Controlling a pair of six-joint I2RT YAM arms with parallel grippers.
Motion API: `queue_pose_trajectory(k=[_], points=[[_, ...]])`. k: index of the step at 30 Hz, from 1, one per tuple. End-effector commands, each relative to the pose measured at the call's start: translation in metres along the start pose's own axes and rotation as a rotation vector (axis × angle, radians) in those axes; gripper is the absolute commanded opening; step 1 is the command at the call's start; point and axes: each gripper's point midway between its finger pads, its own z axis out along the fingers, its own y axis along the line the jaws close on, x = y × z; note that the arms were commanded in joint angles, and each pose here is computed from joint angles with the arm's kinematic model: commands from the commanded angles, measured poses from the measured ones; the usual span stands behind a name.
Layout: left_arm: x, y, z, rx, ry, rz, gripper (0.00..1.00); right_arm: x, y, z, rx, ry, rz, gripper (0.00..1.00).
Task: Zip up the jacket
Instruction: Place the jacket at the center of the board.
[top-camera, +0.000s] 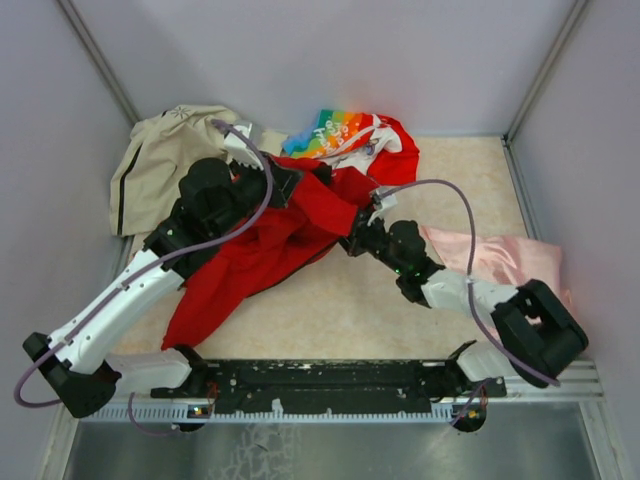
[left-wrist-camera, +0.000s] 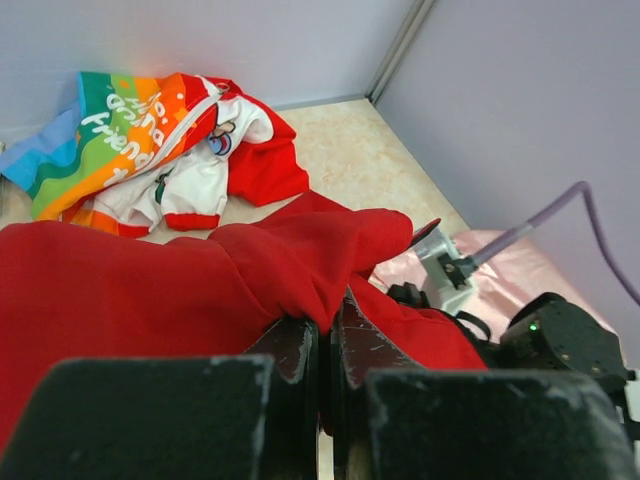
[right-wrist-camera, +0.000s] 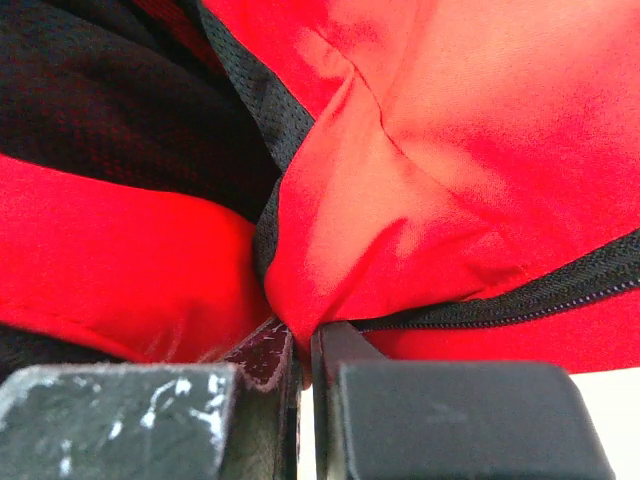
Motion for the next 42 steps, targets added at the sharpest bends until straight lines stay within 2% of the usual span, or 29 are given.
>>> queue_pose_trajectory(k=[1, 11, 15, 19, 23, 26, 32, 35, 42], points=[[-0.044, -0.019, -0.007, 0.053, -0.119, -0.005, 0.00, -0.056, 0.012, -0.020, 0.073, -0.087, -0.135, 0.00], [-0.069, -0.028, -0.013, 0.068, -0.166, -0.007, 0.00, -0.142, 0.029, -0.079, 0.245, -0.112, -0.298, 0.00], [-0.071, -0.015, -0.015, 0.001, -0.180, 0.016, 0.00, -0.171, 0.037, -0.097, 0.285, -0.141, -0.318, 0.00], [-0.065, 0.007, -0.014, -0.104, -0.185, 0.042, 0.00, -0.177, 0.038, -0.100, 0.305, -0.134, -0.323, 0.00], [-0.038, 0.043, -0.006, -0.260, -0.147, 0.085, 0.00, -0.152, 0.031, -0.075, 0.288, -0.022, -0.317, 0.00], [-0.003, 0.067, 0.004, -0.345, -0.086, 0.115, 0.04, -0.122, 0.019, -0.053, 0.283, 0.062, -0.297, 0.00], [0.068, 0.108, 0.027, -0.449, 0.062, 0.125, 0.11, -0.071, -0.005, -0.014, 0.293, 0.178, -0.266, 0.00], [0.092, 0.127, 0.035, -0.498, 0.112, 0.105, 0.14, -0.048, -0.021, 0.002, 0.319, 0.235, -0.262, 0.04], [0.125, 0.132, 0.026, -0.488, 0.210, 0.082, 0.49, -0.021, -0.045, 0.022, 0.378, 0.295, -0.248, 0.16]])
